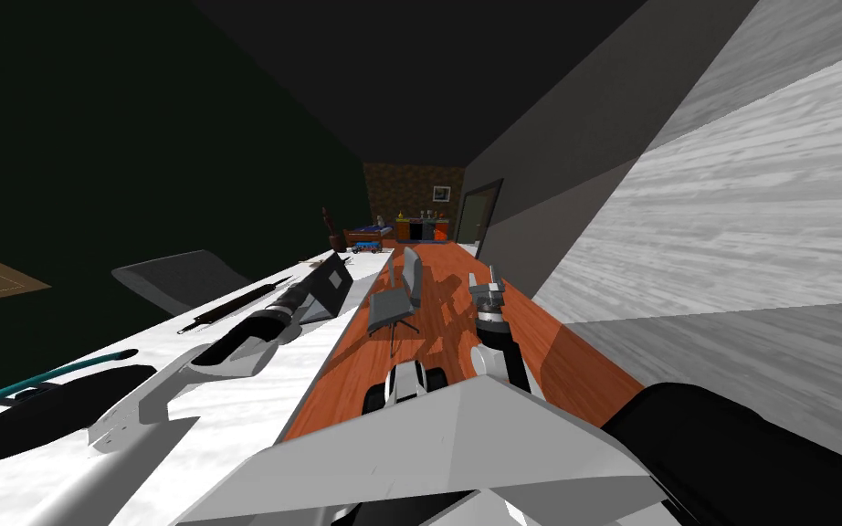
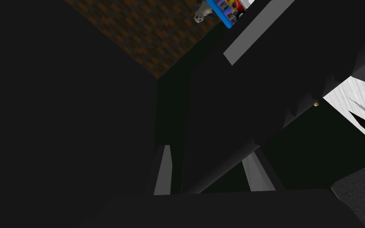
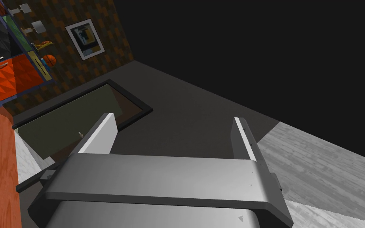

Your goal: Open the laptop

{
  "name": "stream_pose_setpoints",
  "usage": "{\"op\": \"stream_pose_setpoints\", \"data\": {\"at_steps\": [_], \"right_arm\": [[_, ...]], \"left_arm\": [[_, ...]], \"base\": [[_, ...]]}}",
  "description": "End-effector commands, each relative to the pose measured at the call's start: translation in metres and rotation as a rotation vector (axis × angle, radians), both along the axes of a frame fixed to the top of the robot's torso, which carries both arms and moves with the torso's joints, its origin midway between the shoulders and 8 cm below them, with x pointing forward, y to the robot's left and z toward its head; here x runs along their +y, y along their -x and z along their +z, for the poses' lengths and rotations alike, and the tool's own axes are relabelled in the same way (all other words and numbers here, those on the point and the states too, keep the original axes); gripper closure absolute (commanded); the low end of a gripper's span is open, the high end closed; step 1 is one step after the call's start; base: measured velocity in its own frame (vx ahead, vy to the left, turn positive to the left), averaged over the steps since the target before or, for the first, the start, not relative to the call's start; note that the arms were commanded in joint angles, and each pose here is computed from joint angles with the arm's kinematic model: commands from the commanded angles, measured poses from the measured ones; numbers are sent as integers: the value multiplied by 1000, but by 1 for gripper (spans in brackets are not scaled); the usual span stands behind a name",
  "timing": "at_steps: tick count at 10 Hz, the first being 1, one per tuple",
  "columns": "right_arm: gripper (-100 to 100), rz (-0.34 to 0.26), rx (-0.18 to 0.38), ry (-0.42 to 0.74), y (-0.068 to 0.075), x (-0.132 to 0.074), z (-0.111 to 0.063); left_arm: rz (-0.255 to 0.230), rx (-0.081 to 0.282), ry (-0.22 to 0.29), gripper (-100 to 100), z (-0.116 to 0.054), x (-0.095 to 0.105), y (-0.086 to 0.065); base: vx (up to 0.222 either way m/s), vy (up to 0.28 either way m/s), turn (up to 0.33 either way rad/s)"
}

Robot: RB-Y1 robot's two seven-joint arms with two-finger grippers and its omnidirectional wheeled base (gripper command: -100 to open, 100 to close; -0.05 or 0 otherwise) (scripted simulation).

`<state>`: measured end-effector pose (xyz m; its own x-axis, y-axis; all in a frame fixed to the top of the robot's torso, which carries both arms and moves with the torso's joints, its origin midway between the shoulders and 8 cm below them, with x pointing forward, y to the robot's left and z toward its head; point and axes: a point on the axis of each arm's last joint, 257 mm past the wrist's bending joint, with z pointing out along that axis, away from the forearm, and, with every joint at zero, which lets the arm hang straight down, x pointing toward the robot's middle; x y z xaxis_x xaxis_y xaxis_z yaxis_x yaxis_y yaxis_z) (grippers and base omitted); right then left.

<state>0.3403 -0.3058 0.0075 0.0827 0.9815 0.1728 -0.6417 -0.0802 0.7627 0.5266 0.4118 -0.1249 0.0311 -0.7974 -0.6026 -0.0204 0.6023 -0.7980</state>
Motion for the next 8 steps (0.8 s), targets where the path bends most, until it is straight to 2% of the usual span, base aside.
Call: {"op": "stream_pose_setpoints", "data": {"at_steps": [1,3,4,5,6,7,8], "right_arm": [[0,0,0,0,0,0,0],[0,0,0,0,0,0,0],[0,0,0,0,0,0,0],[0,0,0,0,0,0,0],[0,0,0,0,0,0,0],[0,0,0,0,0,0,0],[0,0,0,0,0,0,0]], "left_arm": [[-33,15,36,100,-5,-8,-20],[-4,51,56,100,-24,6,-20],[-37,22,39,100,-4,-1,-37],[-35,17,63,100,0,0,-44],[-20,36,87,100,-10,8,-43],[4,60,89,100,-23,20,-42],[-25,32,72,100,-2,14,-58]], "base": [[-111,-9,-21],[-22,1,-3],[-79,-29,-9],[-102,-9,-19],[-54,6,-38],[0,0,0],[-66,-13,15]]}}
